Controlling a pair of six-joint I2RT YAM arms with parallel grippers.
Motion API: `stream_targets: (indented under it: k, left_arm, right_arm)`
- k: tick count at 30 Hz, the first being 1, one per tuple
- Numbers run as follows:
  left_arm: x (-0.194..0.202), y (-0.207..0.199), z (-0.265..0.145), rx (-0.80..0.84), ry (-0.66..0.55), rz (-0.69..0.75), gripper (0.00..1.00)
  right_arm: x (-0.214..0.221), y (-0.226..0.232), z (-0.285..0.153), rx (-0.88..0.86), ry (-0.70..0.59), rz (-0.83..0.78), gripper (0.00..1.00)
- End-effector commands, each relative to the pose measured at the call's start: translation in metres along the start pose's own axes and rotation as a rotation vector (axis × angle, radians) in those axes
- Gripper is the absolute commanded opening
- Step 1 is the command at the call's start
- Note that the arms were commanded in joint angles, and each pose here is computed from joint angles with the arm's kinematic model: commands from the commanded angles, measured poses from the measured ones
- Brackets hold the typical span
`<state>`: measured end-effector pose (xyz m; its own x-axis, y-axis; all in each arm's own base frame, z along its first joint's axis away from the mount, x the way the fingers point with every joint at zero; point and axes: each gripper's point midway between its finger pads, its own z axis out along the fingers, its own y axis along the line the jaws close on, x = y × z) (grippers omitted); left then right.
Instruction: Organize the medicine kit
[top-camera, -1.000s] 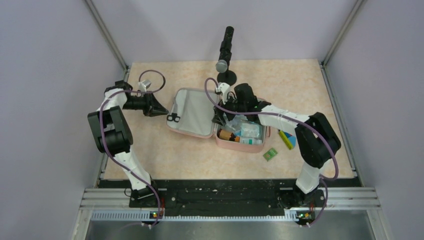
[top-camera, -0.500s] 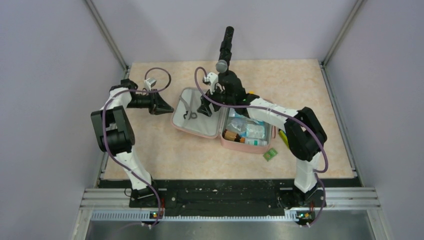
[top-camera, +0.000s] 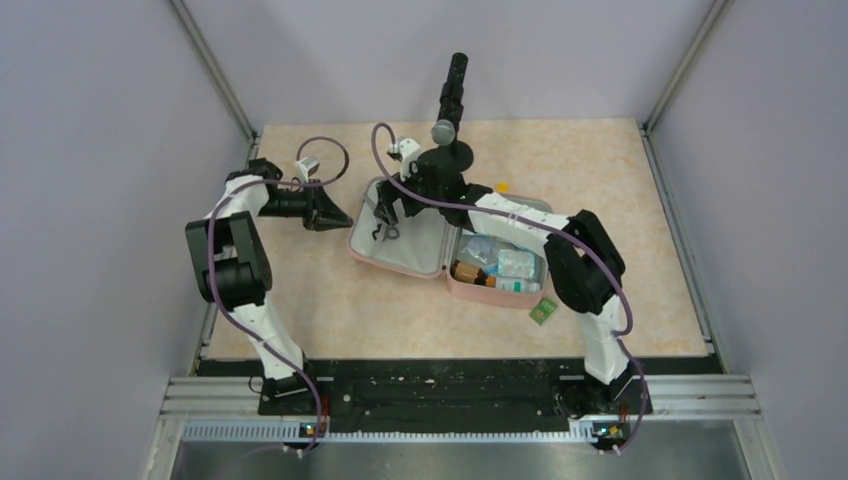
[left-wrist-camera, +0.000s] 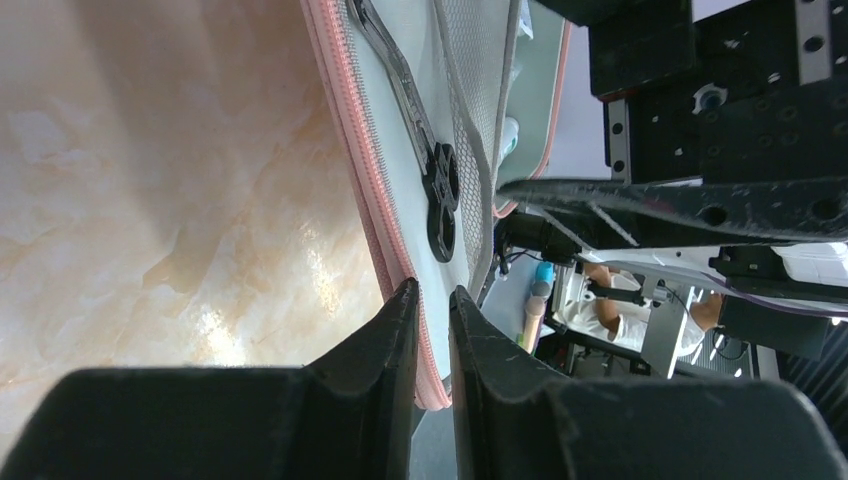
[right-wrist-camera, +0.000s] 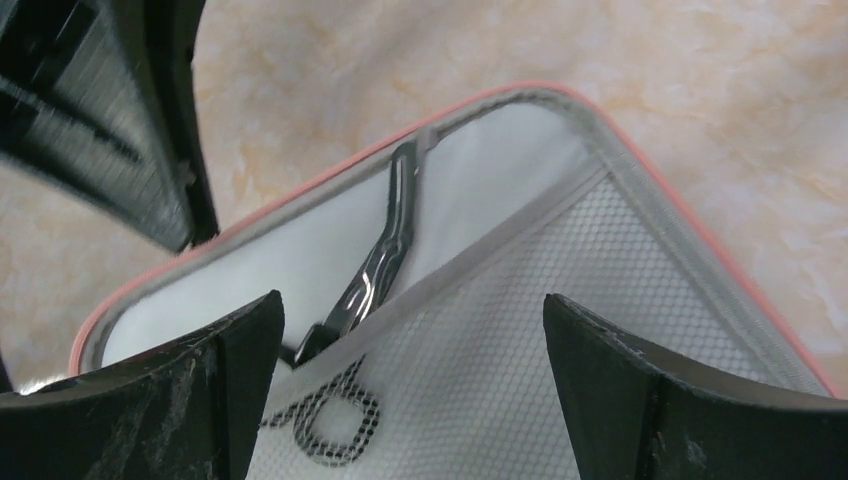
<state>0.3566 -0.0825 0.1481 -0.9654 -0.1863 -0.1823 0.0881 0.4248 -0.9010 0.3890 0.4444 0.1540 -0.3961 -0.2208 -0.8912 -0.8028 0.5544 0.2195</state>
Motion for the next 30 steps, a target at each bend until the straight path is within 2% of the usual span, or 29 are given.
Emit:
stream_targets:
  k: [1,4,10,16,20,23,30]
  left_arm:
    - [0.006,-0.031,0.001,0.07,0.002,0.051,0.22]
    - [0.006,-0.034,0.001,0.07,-0.003,0.058,0.21]
    - [0.007,-0.037,0.001,0.078,-0.008,0.057,0.21]
    - [0.005,-0.037,0.002,0.079,-0.013,0.062,0.21]
    - [0.004,-0.037,0.002,0.074,-0.016,0.061,0.21]
    - [0.003,-0.037,0.002,0.073,-0.018,0.059,0.21]
    - [0.0,-0.037,0.002,0.068,-0.024,0.063,0.2]
  right_arm:
    - [-0.038,-0.003,0.006,0.169,-0.079,0.053,0.99]
    - [-0.036,-0.002,0.012,0.231,-0.054,0.028,0.99]
    - [-0.009,-0.025,0.01,0.405,0.077,0.021,0.99]
    - [-0.009,-0.016,0.006,0.355,0.095,-0.021,0.99]
    - [-0.007,-0.009,0.004,0.331,0.105,0.002,0.85]
    - [0.0,-0.004,0.004,0.309,0.132,0.025,0.78]
    - [0.01,0.008,0.01,0.245,0.176,0.038,0.48]
